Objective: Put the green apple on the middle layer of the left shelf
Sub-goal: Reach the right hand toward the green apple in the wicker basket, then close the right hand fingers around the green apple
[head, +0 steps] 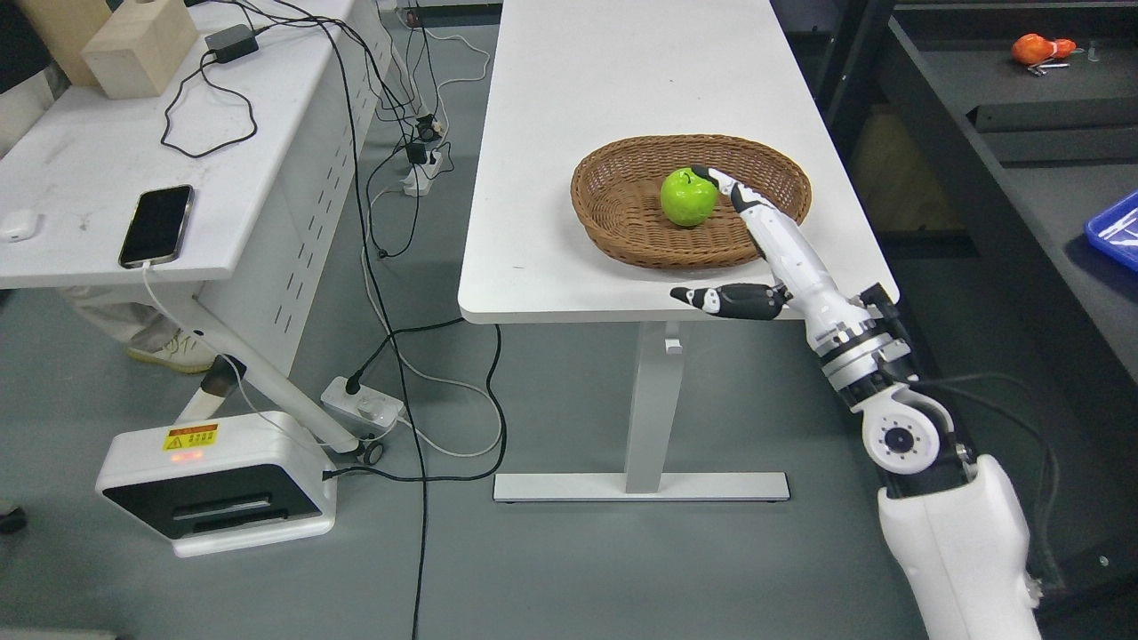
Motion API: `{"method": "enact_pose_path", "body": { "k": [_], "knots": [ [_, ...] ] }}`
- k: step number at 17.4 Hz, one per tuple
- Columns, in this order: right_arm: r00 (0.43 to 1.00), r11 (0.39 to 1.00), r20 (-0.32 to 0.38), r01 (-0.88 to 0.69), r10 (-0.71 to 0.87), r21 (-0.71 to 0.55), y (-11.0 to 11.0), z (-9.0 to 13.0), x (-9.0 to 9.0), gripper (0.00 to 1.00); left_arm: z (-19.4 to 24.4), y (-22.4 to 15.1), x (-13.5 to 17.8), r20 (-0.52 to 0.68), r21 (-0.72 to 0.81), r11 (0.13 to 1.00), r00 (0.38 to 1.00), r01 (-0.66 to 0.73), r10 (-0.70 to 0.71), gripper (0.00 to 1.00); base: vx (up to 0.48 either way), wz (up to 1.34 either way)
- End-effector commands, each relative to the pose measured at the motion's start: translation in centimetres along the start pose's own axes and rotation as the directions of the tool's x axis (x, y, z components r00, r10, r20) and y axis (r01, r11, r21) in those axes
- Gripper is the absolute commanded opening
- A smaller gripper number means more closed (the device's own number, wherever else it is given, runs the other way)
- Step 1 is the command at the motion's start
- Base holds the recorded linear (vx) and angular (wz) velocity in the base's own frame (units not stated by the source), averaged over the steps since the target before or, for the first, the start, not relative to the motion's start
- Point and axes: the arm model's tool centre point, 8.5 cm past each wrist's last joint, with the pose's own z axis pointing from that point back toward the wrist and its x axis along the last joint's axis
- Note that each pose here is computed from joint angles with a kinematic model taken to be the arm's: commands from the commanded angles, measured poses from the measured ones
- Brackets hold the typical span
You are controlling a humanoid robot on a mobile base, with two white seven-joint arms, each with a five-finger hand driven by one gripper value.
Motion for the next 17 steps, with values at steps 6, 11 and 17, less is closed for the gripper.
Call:
{"method": "enact_pose_path", "body": {
  "k": [6,11,17],
  "knots": [
    [0.985,0.927,-0.123,-0.065,0.118,0.37,4.3,-7.4,-3.7,1.0,0.2,1.1,0.0,0.0,0.018,1.0,1.0,0.001,-0.001,1.0,0.135,-0.24],
    [0.99,0.909,-0.127,0.0,0.058,0.416,6.4,-6.5,-3.5,1.0,0.2,1.1,0.0,0.0,0.018,1.0,1.0,0.001,-0.001,1.0,0.219,-0.17],
    [0.992,0.868,-0.117,0.023,0.041,0.496,9.2,-5.2,-3.3,1.0,0.2,1.1,0.0,0.0,0.018,1.0,1.0,0.0,0.0,1.0,0.199,-0.07]
  ]
}}
